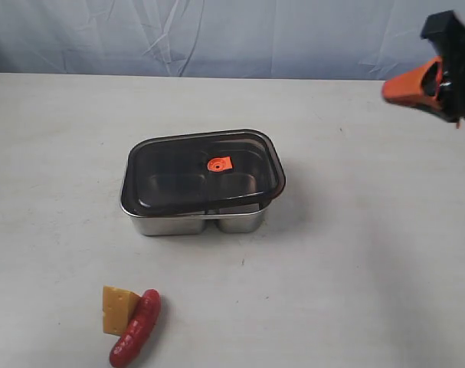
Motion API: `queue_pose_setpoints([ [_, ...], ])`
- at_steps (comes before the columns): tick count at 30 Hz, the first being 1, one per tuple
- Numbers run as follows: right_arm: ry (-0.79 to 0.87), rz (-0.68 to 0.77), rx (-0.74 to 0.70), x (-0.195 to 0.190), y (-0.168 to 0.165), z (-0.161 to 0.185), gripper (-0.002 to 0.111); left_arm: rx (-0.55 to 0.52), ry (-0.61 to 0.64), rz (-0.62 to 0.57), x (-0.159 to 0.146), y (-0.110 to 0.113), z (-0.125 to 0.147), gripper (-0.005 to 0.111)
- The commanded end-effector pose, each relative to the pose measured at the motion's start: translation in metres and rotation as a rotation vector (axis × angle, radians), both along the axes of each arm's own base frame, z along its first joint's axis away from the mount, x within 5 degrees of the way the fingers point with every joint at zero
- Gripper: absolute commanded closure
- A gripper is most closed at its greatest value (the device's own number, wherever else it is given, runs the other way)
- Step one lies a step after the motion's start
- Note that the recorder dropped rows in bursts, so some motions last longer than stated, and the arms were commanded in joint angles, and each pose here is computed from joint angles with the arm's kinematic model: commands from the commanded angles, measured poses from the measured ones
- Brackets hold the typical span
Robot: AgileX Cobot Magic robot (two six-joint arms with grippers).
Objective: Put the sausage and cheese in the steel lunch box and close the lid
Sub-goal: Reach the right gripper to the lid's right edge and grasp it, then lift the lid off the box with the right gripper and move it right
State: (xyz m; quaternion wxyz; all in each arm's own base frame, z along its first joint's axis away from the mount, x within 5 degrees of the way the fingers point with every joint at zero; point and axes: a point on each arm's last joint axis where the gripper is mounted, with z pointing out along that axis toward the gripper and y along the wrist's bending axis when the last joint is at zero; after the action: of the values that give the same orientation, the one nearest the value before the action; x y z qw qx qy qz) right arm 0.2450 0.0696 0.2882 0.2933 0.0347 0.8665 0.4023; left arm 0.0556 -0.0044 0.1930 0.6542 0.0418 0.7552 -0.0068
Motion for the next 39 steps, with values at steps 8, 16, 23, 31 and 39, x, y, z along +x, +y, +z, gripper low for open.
queue_pose_setpoints([
  [8, 0.267, 0.239, 0.246, 0.057, 0.05, -0.13, 0.045, -0.017, -0.01, -0.02, 0.0, -0.001, 0.0, 0.107],
  [16, 0.309, 0.213, 0.233, 0.058, 0.077, -0.163, 0.045, -0.024, -0.01, -0.021, 0.0, -0.001, 0.0, 0.107],
  [23, 0.32, 0.238, 0.229, 0.054, 0.086, -0.166, 0.045, -0.029, -0.011, -0.021, 0.0, -0.002, 0.0, 0.107],
  [31, 0.323, 0.268, 0.223, 0.049, 0.094, -0.166, 0.045, -0.029, -0.011, -0.021, 0.0, -0.002, 0.0, 0.107],
  [39, 0.328, 0.268, 0.223, 0.049, 0.095, -0.166, 0.073, -0.029, -0.011, -0.021, 0.0, -0.002, 0.0, 0.107],
])
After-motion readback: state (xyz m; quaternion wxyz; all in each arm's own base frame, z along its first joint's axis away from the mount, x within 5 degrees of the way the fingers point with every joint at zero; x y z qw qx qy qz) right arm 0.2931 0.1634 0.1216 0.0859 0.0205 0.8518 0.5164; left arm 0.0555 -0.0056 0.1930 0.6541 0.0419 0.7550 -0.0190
